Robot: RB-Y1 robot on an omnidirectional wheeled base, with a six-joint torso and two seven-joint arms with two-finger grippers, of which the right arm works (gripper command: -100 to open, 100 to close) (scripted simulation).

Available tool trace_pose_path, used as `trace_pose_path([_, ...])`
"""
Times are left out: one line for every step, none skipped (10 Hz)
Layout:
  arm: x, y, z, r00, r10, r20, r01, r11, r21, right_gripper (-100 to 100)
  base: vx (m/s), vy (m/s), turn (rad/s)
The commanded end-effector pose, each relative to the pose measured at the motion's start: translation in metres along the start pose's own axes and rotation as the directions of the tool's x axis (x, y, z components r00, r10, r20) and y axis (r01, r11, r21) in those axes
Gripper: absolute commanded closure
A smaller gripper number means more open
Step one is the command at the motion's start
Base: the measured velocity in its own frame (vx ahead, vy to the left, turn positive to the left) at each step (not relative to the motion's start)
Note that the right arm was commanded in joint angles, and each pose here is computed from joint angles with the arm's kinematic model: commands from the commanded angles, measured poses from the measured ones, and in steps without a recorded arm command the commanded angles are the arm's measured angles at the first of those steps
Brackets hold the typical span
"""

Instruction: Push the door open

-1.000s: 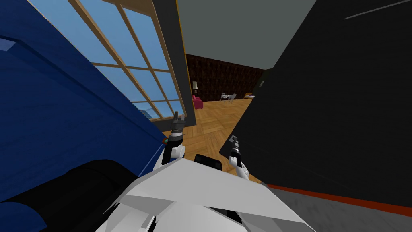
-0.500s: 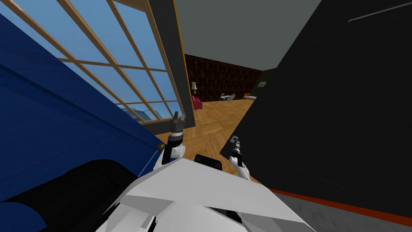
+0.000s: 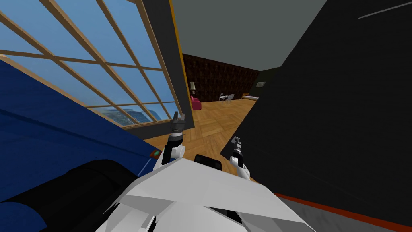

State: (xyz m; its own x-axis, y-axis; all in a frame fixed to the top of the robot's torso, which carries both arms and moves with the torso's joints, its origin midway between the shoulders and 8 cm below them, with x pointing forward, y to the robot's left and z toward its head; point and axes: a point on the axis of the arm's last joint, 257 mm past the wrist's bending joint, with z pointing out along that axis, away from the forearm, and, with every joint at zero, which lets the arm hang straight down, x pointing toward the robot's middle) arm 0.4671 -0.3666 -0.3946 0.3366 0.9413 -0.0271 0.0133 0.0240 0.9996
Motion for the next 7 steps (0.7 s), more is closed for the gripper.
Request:
trace_pose_path([-0.007,0.005,0.0044,1.000,0.012,0.027,-0.012,1.000,-0.011,100,0.144,0.035,-0.061])
trace_pose_path([-0.008,0.004,0.0034,0.999,0.021,0.036,-0.021,1.000,-0.007,100,0.195,0.039,-0.085])
trace_pose_path([-0.006,0.000,0.0007,0.999,0.015,0.028,-0.015,1.000,0.002,100,0.093,0.011,-0.032])
trace_pose_path([-0.024,0.004,0.0036,0.998,0.007,0.059,-0.006,1.000,-0.006,100,0.152,0.004,-0.034])
trace_pose_path([-0.028,0.004,0.0040,0.998,0.005,0.065,-0.005,1.000,-0.007,100,0.200,0.013,-0.034])
trace_pose_path([-0.039,0.005,0.0047,0.996,0.002,0.087,-0.001,1.000,-0.009,100,0.232,0.025,-0.032])
trace_pose_path([-0.047,0.006,0.0049,0.995,0.001,0.104,0.000,1.000,-0.011,100,0.221,0.017,-0.054])
